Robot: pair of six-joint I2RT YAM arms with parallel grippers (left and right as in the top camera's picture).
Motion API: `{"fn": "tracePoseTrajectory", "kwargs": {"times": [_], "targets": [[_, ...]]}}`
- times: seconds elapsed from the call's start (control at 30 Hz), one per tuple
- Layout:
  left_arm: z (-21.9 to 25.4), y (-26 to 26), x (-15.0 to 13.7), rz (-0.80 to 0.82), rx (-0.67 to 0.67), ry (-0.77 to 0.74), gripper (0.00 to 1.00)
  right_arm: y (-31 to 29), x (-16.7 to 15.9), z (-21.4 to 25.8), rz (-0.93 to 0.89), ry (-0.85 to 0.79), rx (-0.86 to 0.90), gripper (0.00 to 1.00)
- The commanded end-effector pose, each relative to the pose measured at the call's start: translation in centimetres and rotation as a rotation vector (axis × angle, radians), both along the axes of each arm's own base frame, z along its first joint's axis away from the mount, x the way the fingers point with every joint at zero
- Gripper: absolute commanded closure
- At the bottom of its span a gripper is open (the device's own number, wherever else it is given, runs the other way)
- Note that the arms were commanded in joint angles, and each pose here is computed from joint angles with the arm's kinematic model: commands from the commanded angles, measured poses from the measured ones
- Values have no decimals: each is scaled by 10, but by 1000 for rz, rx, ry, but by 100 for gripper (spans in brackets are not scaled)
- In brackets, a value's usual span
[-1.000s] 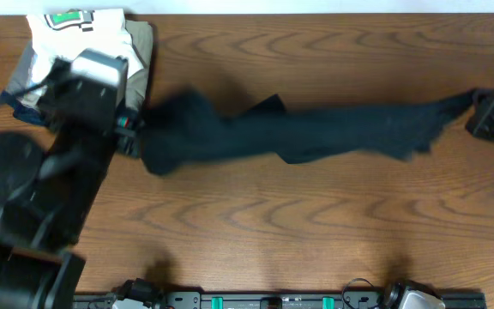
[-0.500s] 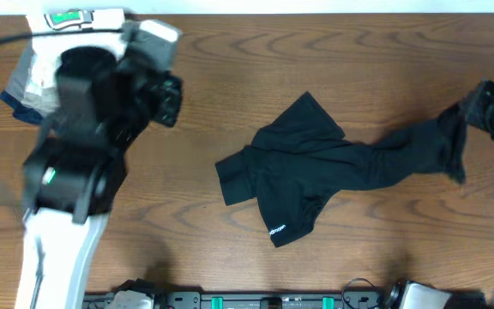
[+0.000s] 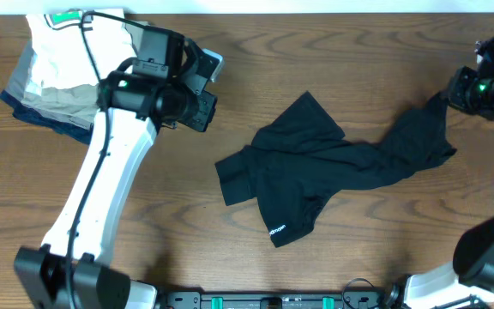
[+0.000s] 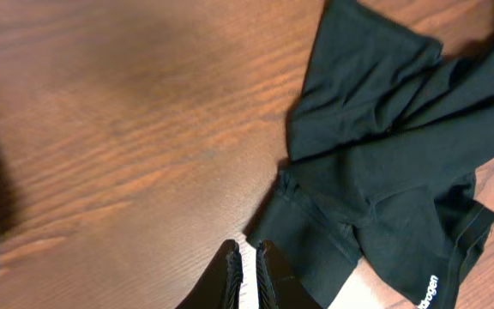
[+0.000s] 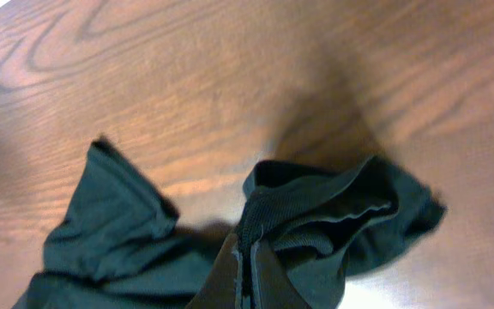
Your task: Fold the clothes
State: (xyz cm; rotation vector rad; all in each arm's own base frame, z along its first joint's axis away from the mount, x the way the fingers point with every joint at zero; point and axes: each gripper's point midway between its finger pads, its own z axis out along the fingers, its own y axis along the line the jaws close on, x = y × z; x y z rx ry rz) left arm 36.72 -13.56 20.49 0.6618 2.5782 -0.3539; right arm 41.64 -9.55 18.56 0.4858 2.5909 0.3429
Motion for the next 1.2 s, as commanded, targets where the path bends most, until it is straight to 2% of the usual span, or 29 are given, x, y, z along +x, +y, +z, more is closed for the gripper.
{"fn": "tracePoseTrajectory", "kwargs": {"times": [0.0, 0.17, 0.2, 0.27, 0.33, 0.4, 0.47, 0.67, 0.8, 1.03, 1.17], "targets": [[-4, -5, 0, -13, -13, 18, 90, -7, 19, -23, 16, -2, 1, 99], [-5, -3, 7, -13, 5, -8, 90, -23, 55, -61, 4, -40, -12, 99], [-5, -3, 9, -10, 11, -13, 89, -27, 62, -67, -5, -51, -12, 95], [-5, -2, 10, -8, 14, -18, 90, -35, 74, -78, -13, -78, -19, 79], [-4, -2, 10, -8, 14, -20, 90, -39, 81, -83, -15, -97, -13, 54], [-4, -2, 10, -7, 13, -21, 90, -41, 78, -82, -21, -97, 7, 35], [-4, -2, 10, -7, 13, -20, 90, -41, 68, -78, -28, -73, 37, 28], [-4, -2, 10, -4, 12, -18, 90, -52, 5, -95, -89, 153, 101, 27], [-4, -2, 10, -4, 11, -19, 90, -54, -22, -119, -54, 222, 113, 37], [-3, -3, 14, -4, 8, -35, 90, -53, -33, -154, -18, 195, 122, 56], [-2, -3, 15, -4, 6, -42, 90, -53, -31, -165, -15, 169, 106, 60]]}}
